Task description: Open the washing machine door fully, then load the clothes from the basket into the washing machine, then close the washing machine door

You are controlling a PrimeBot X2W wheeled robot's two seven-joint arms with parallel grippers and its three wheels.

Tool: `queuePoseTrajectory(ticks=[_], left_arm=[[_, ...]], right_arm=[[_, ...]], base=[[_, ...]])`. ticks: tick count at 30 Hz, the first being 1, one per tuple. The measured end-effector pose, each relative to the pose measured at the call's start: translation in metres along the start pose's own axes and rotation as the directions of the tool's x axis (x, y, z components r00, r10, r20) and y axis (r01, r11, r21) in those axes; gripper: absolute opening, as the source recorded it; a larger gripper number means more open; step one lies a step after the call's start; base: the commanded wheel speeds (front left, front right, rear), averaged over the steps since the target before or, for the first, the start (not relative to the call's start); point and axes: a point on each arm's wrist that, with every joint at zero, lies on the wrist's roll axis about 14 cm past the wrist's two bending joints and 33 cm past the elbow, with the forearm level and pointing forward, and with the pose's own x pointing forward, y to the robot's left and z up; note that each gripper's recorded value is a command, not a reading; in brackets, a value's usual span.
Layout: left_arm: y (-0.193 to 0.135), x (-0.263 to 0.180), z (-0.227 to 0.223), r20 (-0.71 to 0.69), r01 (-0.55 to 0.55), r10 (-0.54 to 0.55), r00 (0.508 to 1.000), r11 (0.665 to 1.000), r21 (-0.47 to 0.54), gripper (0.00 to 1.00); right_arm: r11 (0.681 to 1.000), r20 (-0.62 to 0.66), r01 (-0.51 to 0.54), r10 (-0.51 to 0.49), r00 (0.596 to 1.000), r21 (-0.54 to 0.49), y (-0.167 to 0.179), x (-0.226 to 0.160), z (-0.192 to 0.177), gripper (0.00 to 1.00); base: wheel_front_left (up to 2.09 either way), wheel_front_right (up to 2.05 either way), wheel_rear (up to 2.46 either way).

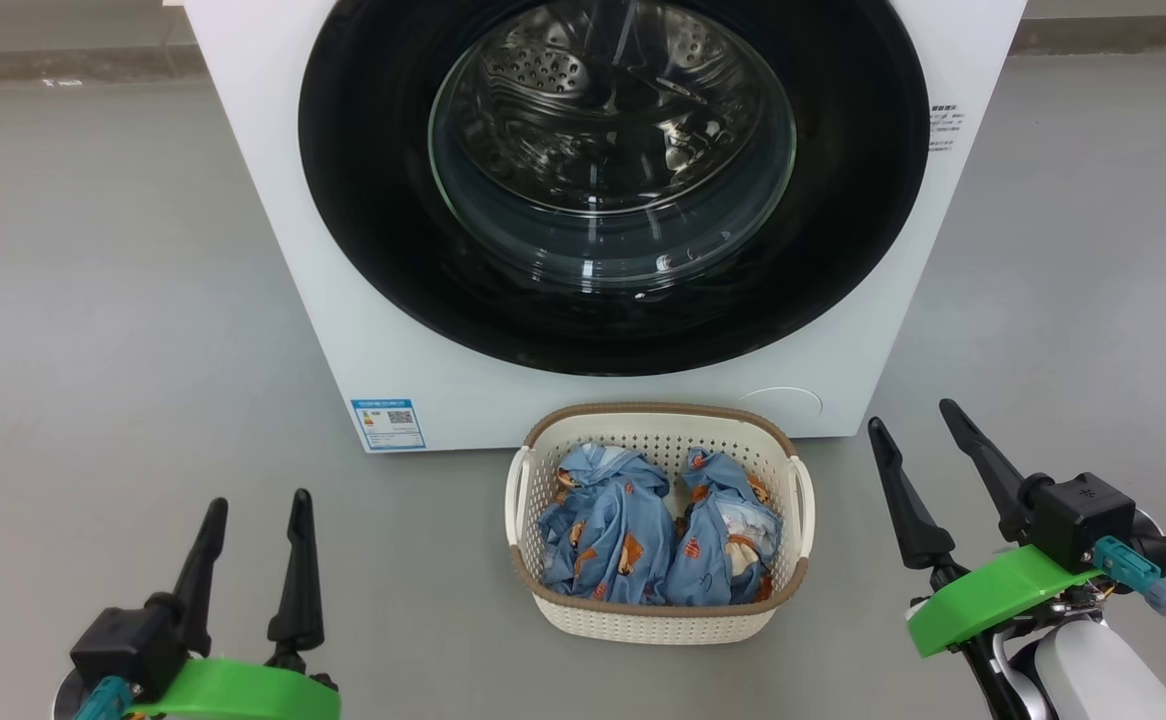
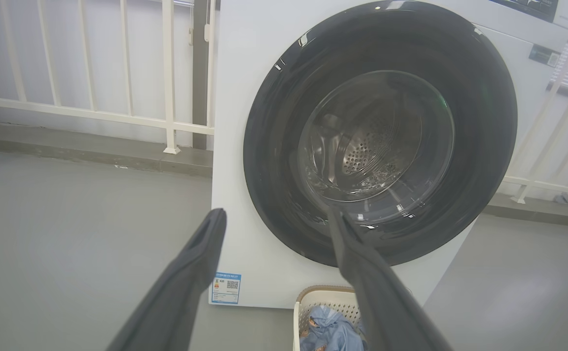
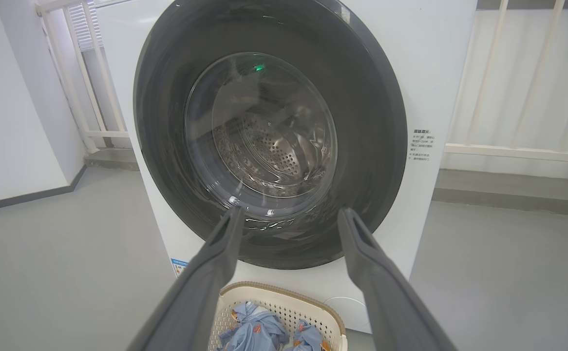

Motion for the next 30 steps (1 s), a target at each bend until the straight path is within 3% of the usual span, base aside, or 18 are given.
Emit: queuePoseTrajectory(ticks=[17,30], left_arm=[[0.0002,0.0011,0.001,0.0,-0.001,0.001,1.0,1.0,0.023,1.0],[-0.0008,0.001,0.0024,0.003,0.004,-0.004,1.0,1.0,0.027,1.0]], right_arm=[[1.0,0.002,0.002,-0.002,1.0,-0.006,-0.0018,-0.0018,0.0013,1.0],[1.0,0.004,-0.001,0.001,1.0,-0.007,-0.0006,-0.0024,0.0023,1.0]], base=[[0.05,0.05,-0.1],[0.83,0.83,-1.66]])
